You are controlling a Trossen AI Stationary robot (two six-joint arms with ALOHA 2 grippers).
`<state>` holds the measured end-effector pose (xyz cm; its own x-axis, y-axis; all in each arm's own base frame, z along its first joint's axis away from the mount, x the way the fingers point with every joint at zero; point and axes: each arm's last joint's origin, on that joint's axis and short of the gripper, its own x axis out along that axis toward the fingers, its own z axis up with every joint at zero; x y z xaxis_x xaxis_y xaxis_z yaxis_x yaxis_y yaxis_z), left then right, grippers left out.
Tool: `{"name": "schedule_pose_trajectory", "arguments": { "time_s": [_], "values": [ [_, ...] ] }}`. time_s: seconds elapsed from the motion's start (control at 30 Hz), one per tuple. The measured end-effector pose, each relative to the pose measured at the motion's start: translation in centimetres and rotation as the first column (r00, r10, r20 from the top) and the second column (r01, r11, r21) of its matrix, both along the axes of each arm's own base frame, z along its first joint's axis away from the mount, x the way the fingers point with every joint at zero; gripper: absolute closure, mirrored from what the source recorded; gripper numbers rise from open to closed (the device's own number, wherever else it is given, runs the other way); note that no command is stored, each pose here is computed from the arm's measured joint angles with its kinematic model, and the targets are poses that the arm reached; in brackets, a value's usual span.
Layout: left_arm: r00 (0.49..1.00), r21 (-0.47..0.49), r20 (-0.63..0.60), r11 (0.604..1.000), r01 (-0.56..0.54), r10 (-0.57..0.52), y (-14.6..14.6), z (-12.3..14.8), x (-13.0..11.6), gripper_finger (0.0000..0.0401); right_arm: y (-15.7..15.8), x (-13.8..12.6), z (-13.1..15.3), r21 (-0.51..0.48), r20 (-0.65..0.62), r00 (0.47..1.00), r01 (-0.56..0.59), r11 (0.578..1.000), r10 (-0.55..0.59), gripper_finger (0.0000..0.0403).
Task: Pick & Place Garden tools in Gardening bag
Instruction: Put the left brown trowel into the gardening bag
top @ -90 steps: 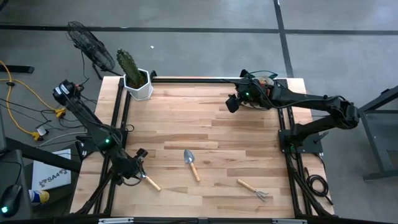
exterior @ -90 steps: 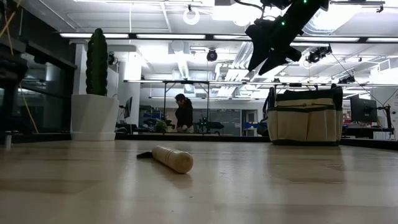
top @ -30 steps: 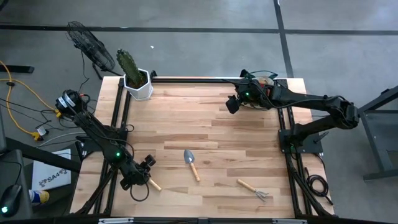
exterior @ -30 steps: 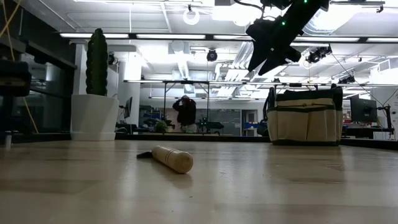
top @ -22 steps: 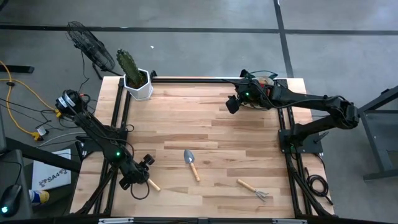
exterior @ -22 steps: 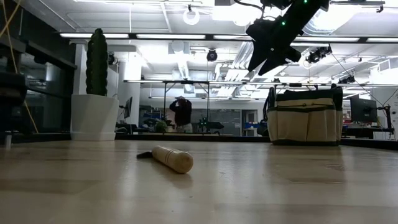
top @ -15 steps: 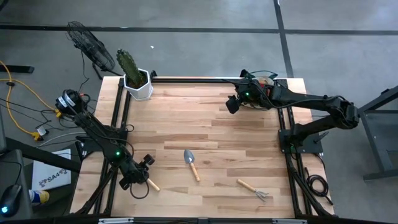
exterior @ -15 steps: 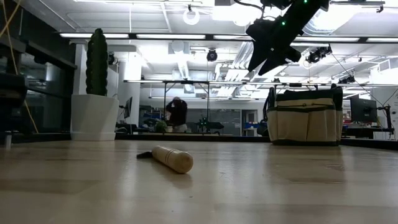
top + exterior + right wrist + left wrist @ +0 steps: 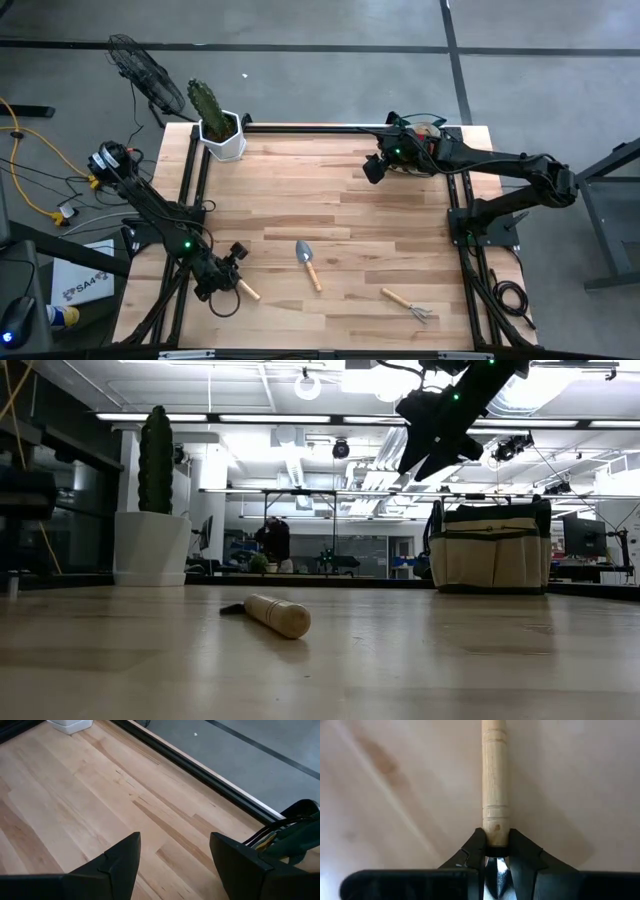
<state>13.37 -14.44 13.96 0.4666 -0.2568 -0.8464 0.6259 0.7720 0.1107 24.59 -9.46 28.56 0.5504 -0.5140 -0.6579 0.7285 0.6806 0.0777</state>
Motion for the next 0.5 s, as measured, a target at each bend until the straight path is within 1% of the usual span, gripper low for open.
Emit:
{"name": "schedule_pose_trajectory", "arguments": {
  "time_s": [0.13,0.2,0.3,0.37,0.5],
  "values": [
    [0.992,0.077,0.092,0.993,-0.090,0.083,0.7,2.1,0.0,0.0352,0.0,0.0,0.0,0.005,0.005,1.000,-0.006,1.000,0.006,0.0172],
    [0.974,0.104,0.181,0.982,-0.159,0.139,1.0,3.4,0.1,0.0352,0.0,0.1,0.1,0.011,0.018,1.000,-0.018,1.000,0.018,0.0172],
    [0.910,0.114,0.356,0.957,-0.267,0.212,1.5,5.3,0.3,0.0352,0.0,0.2,0.2,0.009,0.037,0.999,-0.023,1.000,0.023,0.0172],
    [0.862,0.151,0.455,0.935,-0.322,0.224,1.7,6.1,0.4,0.0352,0.0,0.3,0.2,0.006,0.043,0.999,-0.023,1.000,0.023,0.0172],
    [0.763,0.260,0.610,0.855,-0.448,0.215,2.3,7.0,0.5,0.0352,0.1,0.6,0.5,-0.001,0.077,0.996,-0.035,0.999,0.035,0.0172]
  ]
}}
